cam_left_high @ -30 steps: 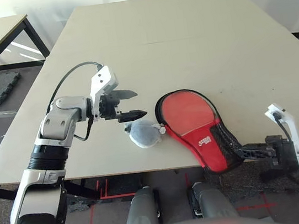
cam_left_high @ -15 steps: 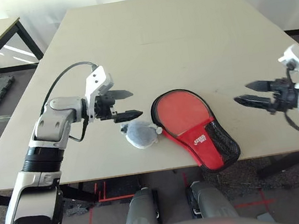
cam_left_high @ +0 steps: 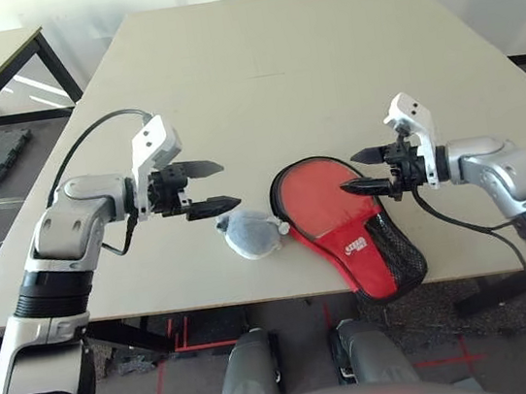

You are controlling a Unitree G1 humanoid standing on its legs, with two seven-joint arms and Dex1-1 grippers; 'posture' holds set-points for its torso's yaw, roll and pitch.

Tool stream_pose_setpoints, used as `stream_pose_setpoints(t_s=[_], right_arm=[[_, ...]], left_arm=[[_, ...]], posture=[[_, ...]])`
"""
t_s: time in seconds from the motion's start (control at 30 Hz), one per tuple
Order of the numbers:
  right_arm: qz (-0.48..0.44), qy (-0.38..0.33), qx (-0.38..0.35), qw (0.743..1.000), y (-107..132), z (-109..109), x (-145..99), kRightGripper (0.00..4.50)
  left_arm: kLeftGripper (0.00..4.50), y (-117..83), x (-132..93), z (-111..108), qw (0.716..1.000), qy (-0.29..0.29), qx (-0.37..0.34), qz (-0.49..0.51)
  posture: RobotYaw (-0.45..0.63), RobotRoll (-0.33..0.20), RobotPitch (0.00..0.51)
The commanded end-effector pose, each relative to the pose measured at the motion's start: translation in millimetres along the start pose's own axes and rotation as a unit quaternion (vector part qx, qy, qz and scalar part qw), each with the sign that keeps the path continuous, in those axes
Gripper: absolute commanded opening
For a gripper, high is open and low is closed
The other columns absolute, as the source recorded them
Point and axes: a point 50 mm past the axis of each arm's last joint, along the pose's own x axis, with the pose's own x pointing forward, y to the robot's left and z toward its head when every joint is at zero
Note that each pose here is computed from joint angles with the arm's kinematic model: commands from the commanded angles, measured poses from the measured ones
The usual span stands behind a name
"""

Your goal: Store the ping-pong paddle in its case and zip it.

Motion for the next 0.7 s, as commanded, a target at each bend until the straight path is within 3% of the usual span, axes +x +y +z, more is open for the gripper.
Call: stream_pose_setpoints(t_s=[0.03, 0.47, 0.7], right_arm=[[0.009, 0.022, -0.015, 1.0, -2.1, -7.0, 5.1, 4.47], [0.031, 0.043, 0.014, 0.999, -1.6, -23.1, 21.2, 4.47], [0.035, 0.1, -0.001, 0.994, -2.1, -39.8, 23.1, 4.47]], left_arm=[[4.5, -4.3, -5.8, 0.3, 1.0, 0.003, -0.002, 0.006], [4.5, -21.4, -5.0, -2.3, 1.0, 0.003, -0.018, -0.003], [4.5, -24.1, -5.0, -3.5, 1.0, 0.01, -0.023, -0.01]], posture=[[0.13, 0.0, 0.057], [0.17, 0.0, 0.062], [0.17, 0.0, 0.061]])
